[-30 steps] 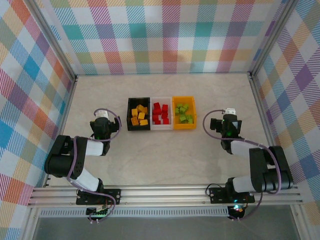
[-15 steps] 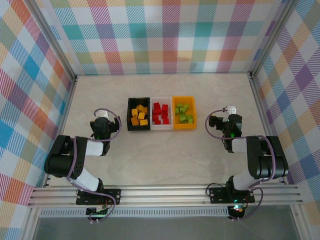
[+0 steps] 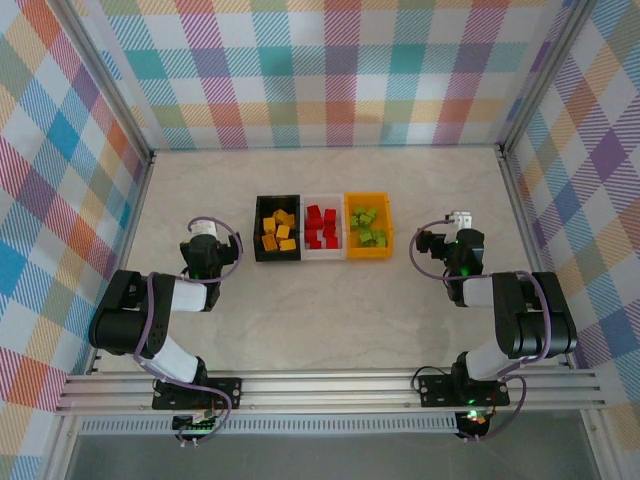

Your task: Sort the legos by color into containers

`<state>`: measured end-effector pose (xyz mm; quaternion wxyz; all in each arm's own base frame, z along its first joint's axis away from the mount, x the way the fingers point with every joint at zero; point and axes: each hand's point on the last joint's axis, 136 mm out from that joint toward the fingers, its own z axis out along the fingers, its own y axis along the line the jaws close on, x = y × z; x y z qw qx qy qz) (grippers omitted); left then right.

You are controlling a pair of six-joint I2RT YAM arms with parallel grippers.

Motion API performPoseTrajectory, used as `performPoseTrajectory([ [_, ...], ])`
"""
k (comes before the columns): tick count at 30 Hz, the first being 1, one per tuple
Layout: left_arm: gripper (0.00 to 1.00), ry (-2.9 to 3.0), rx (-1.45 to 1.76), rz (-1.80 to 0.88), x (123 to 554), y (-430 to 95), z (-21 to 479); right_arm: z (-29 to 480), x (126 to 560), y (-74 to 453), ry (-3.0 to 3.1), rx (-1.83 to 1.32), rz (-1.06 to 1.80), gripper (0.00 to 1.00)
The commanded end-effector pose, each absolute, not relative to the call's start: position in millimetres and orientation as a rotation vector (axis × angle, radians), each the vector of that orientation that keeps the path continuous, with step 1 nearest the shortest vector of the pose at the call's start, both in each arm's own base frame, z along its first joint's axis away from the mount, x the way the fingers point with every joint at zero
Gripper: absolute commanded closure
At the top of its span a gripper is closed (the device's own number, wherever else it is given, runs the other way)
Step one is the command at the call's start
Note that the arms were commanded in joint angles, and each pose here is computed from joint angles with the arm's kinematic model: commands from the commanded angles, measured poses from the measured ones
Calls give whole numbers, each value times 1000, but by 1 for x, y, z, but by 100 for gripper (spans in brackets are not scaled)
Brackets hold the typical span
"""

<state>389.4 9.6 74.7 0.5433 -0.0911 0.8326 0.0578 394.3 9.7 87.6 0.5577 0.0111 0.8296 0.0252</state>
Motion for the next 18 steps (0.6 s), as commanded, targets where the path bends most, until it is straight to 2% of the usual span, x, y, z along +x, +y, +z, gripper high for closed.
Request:
performPoseTrajectory([
  [1, 0, 1934, -238, 130, 391, 13, 83, 93, 396, 12, 1927, 24, 86, 0],
  [18, 0, 1939, -225, 130, 391, 10, 83, 93, 396, 12, 1926, 25, 85, 0],
])
